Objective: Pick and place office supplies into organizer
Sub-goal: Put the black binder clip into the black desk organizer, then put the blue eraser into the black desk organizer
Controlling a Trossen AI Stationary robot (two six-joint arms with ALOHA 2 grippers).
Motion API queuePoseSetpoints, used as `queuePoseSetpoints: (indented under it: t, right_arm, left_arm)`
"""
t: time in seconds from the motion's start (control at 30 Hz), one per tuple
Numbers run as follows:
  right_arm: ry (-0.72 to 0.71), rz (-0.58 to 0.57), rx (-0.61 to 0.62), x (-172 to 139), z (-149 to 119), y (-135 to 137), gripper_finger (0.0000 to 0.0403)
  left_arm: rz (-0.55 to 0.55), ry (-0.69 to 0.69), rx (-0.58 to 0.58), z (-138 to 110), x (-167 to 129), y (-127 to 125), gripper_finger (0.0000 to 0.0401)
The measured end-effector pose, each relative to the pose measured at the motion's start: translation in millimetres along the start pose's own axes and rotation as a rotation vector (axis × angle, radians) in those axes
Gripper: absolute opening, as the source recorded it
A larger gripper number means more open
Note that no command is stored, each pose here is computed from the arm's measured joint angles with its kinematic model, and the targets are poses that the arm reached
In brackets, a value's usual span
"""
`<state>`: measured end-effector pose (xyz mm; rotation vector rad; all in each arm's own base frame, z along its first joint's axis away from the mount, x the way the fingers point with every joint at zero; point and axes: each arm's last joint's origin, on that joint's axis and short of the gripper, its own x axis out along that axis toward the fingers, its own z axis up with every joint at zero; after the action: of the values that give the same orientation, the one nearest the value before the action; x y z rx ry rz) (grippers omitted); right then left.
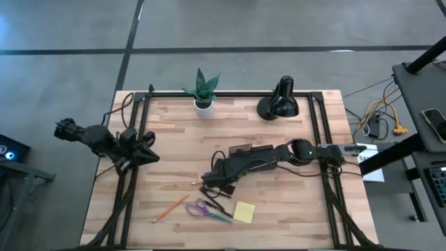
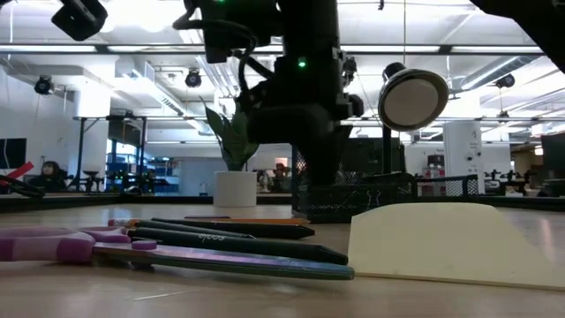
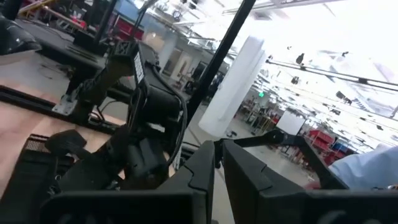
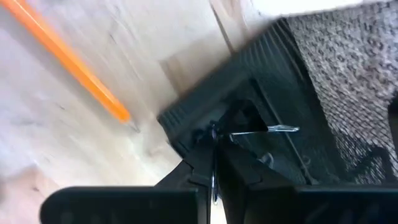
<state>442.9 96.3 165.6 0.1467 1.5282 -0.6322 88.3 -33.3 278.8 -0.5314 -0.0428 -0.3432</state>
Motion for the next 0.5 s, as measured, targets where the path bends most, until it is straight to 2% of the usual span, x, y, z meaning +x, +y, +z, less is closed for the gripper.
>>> queuePoseSetpoints:
  t: [0.13,0.37,0.5]
  right_arm:
    - [-0.007,0.015,0.002,-1.7,0.7,1.3,0.0031]
    - [0.017,0.015,-0.002,-4.5,-0.2,-0.6,0.0097]
    - [-0.021,-0.001,-0.065,-21.3,-6.5,3.3,0.0127]
  left_arm:
    - [0.004,0.006,0.003,-0.4,-6.4,0.7,0.0017]
    - [0.038,-0.001,0.021,-1.1,-14.4,2.8,0.0017]
    - [0.026,-0.023,0.018,0.8,-17.3,1.9,0.0017]
